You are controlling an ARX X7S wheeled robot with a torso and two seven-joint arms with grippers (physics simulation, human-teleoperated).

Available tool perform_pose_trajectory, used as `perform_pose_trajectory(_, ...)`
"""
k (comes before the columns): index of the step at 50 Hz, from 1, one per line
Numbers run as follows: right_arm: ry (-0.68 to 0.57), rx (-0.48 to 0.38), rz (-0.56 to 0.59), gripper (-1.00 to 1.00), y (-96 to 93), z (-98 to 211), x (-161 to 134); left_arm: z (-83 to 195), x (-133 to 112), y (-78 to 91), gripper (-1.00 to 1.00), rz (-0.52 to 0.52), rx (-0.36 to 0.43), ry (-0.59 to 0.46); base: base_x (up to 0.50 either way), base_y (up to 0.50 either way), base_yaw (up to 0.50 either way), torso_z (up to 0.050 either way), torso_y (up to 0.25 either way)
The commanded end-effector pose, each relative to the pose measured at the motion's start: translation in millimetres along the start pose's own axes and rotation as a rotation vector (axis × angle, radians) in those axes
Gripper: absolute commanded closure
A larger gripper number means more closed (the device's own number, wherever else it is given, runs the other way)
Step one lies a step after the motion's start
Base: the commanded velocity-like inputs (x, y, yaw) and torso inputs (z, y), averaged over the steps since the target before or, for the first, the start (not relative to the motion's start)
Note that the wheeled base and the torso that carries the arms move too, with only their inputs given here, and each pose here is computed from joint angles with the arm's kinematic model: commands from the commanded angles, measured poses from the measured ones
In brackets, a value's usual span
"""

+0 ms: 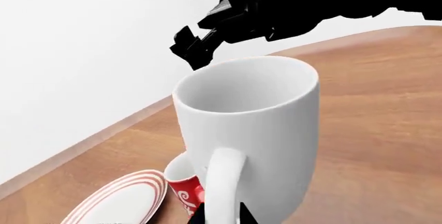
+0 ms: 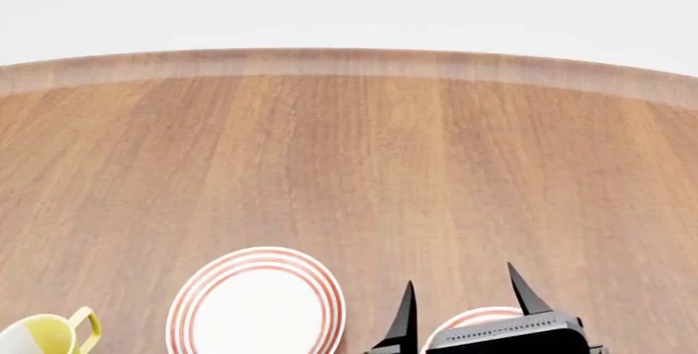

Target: Put the white mug on the left plate.

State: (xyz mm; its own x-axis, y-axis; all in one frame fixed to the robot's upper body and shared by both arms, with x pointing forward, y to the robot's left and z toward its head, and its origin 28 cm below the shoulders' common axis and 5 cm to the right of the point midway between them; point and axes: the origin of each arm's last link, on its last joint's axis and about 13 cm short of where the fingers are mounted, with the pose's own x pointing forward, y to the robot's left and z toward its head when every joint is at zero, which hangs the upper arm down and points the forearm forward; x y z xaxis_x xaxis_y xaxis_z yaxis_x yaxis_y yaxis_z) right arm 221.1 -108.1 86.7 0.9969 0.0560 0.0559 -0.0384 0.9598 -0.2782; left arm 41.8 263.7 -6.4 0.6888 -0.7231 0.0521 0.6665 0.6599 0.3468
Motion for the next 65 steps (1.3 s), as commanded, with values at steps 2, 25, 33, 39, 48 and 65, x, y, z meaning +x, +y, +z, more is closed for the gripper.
perform_pose_trajectory(2,0.001,-0.002,0.002,-1.00,0.6,0,1,12,-7,10.5,1.00,0.108,0.016,-0.030,0.00,0.00,0.00,0.000,0.000)
perform_pose_trajectory(25,0.004,-0.003,0.001,-1.00,1.6,-3,2,35,-6,30.6,1.00,0.290,-0.020,-0.112,0.00,0.00,0.00,0.000,0.000)
perform_pose_trajectory(33,0.008,0.003,-0.002,-1.00,1.4,-4,1,26,6,50.0,1.00,0.446,-0.082,-0.098,0.00,0.00,0.00,0.000,0.000)
perform_pose_trajectory(39,0.010,0.006,-0.001,-1.00,1.8,-7,1,24,15,62.1,1.00,0.496,-0.120,-0.104,0.00,0.00,0.00,0.000,0.000)
perform_pose_trajectory(48,0.011,0.006,-0.001,-1.00,2.2,-7,2,20,40,77.5,1.00,0.566,-0.167,-0.087,0.00,0.00,0.00,0.000,0.000)
perform_pose_trajectory(65,0.006,0.007,-0.005,-1.00,0.2,-6,1,14,71,87.9,1.00,0.491,-0.125,-0.026,0.00,0.00,0.00,0.000,0.000)
